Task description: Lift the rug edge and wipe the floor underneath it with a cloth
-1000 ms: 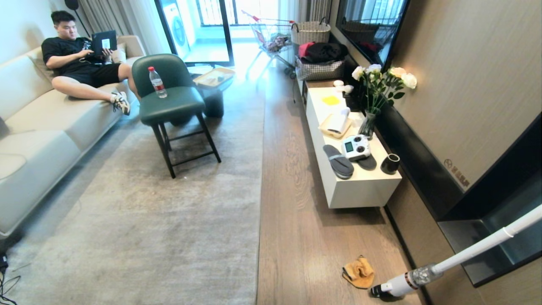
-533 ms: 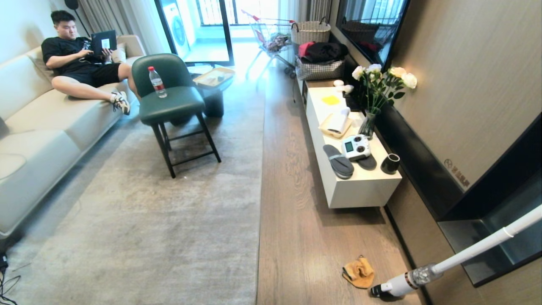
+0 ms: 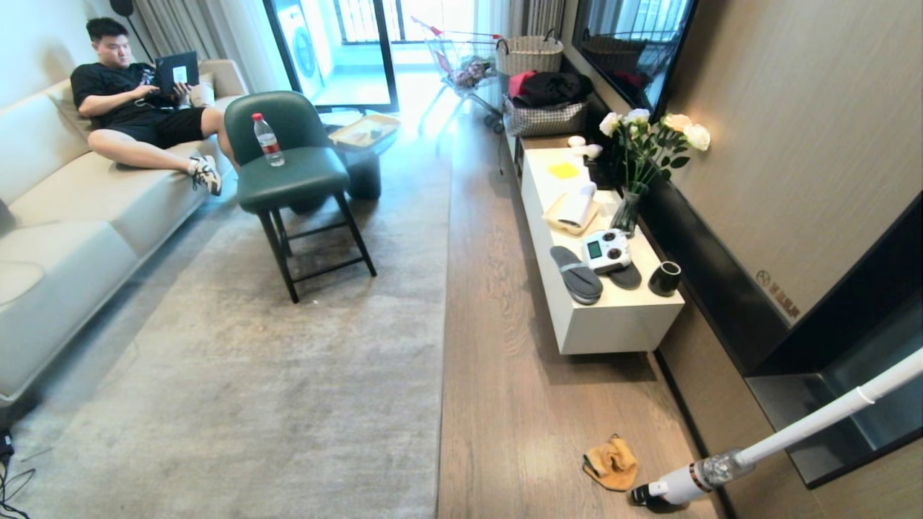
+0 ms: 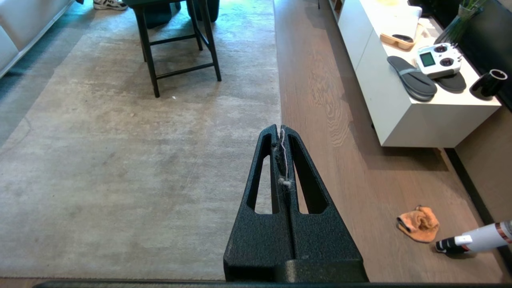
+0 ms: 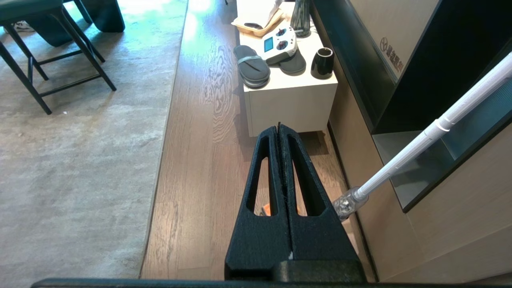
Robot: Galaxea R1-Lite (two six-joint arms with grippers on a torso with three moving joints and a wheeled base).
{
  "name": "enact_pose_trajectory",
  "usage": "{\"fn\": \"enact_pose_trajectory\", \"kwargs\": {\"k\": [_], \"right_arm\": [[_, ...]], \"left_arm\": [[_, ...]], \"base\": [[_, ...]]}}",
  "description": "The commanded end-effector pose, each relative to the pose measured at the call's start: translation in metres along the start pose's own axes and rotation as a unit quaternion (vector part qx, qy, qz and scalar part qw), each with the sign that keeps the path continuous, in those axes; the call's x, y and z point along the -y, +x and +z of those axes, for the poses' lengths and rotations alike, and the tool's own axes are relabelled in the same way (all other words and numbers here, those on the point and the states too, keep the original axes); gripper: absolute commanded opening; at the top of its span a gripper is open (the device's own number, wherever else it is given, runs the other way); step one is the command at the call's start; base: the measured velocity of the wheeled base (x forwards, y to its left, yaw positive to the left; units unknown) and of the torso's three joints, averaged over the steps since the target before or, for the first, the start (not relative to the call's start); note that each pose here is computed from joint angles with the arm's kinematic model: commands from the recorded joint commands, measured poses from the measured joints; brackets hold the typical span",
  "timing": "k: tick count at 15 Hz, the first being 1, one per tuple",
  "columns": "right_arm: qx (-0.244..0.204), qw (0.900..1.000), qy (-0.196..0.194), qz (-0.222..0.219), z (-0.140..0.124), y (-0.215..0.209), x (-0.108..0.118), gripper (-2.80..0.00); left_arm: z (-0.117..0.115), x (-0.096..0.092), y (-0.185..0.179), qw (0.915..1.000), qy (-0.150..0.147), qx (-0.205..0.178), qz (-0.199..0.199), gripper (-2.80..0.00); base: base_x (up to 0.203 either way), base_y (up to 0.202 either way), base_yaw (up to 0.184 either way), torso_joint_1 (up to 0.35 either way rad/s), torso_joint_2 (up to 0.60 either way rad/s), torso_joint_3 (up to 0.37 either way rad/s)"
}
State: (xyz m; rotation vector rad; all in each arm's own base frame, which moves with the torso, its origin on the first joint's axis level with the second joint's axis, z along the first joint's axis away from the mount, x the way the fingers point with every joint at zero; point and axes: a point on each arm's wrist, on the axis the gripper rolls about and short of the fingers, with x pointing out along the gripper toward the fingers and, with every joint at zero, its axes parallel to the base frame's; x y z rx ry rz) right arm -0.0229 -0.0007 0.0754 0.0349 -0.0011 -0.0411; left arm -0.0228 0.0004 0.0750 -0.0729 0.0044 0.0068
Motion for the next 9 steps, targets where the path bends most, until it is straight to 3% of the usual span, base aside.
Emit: {"fn": "enact_pose_trajectory", "kwargs": {"k": [1, 9], "right_arm": [[-0.001, 1.000, 0.000, 0.000, 0.0000, 0.0001, 0.0000, -2.80], [-0.001, 1.000, 0.000, 0.000, 0.0000, 0.0001, 0.0000, -2.80]], "left_arm": [[0.0000, 0.0000, 0.0000, 1.0000, 0.000, 0.000, 0.000, -2.80], [0.0000, 0.0000, 0.0000, 1.0000, 0.000, 0.000, 0.001, -2.80]], "base": [[0.000, 0.000, 0.000, 0.000, 0.00, 0.000], [0.000, 0.000, 0.000, 0.000, 0.00, 0.000]]}}
